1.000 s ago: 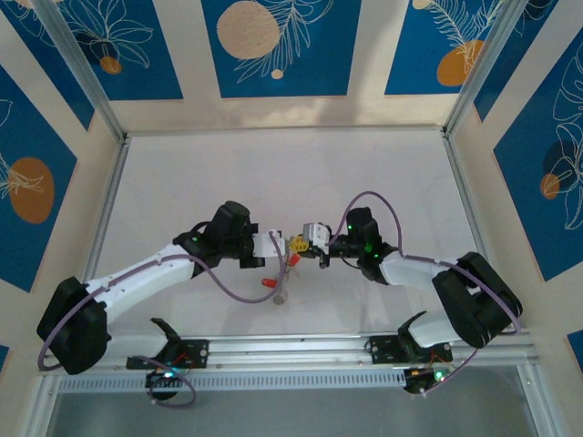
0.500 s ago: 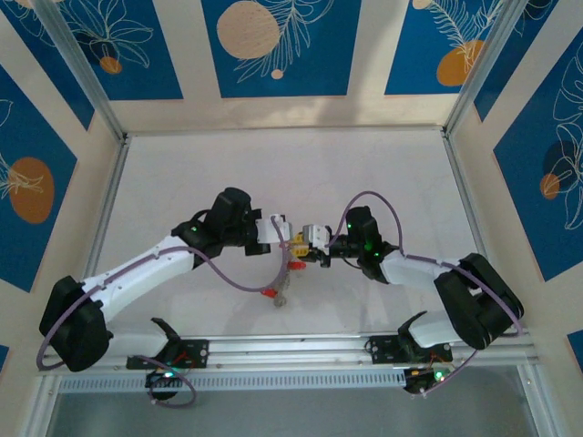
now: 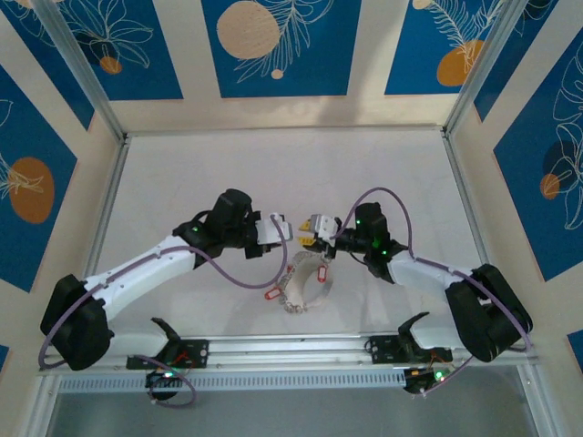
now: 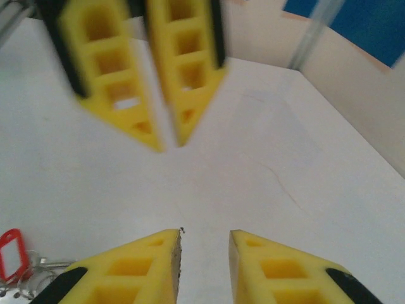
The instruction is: Put the keys on the keyring
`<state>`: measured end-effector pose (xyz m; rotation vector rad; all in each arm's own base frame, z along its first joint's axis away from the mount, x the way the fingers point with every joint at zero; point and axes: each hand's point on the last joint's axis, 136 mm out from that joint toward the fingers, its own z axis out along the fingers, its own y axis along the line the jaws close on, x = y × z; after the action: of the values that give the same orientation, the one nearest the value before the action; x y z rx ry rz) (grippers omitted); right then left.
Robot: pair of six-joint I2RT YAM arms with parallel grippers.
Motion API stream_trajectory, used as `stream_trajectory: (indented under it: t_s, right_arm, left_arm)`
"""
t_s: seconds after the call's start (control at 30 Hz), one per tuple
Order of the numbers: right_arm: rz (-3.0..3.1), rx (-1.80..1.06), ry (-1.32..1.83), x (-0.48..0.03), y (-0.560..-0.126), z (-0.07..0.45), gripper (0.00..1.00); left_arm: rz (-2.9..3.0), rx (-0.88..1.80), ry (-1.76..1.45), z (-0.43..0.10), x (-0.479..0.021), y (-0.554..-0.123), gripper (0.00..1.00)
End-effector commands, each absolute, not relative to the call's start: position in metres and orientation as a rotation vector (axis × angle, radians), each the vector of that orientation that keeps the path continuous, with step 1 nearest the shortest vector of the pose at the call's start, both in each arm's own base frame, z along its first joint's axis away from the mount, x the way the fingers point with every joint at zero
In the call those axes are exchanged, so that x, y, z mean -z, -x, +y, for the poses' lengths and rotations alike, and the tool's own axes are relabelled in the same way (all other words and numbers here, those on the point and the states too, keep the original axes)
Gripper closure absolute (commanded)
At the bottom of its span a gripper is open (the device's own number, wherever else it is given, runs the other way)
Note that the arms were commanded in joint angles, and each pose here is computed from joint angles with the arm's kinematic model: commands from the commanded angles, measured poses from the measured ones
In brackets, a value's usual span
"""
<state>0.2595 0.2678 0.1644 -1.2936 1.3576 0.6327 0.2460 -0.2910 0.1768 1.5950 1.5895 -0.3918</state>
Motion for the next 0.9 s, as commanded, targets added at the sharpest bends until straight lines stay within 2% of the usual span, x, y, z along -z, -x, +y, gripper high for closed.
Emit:
stream_trajectory:
  t_s: [0.0,0.13,0.3,0.37,0.6,0.87]
  right_arm:
    - [1.480,-0.585,1.089,-0.176,-0.281,0.250,0.66]
    - [1.800,-0.503,0.601,-0.173,-0.322,0.198,0.48]
    - [2.148,-0.616,-0.032,-0.138,-0.336,0.127,0.48]
    - [2.219,-0.671,-0.180,-0.126,-0.336,0.112,0.49]
    - [2.376,-0.808,-0.467,-0.092,-0.333,0.093,0.50]
    - [2.402,-0.837,-0.565,-0.078,-0.333,0.085,0.52]
  left_arm:
    - [1.628,0.559,-1.510,-0.305,-0.169,-0.243,0.72]
    - [1.621,0.645,-1.506,-0.328,-0.164,-0.241,0.58]
    - [1.654,0.720,-1.554,-0.368,-0.142,-0.231,0.55]
    - [1.667,0.725,-1.578,-0.381,-0.129,-0.227,0.55]
    - [1.678,0.665,-1.711,-0.409,-0.087,-0.213,0.54]
    - [1.713,0.507,-1.760,-0.420,-0.058,-0.218,0.54]
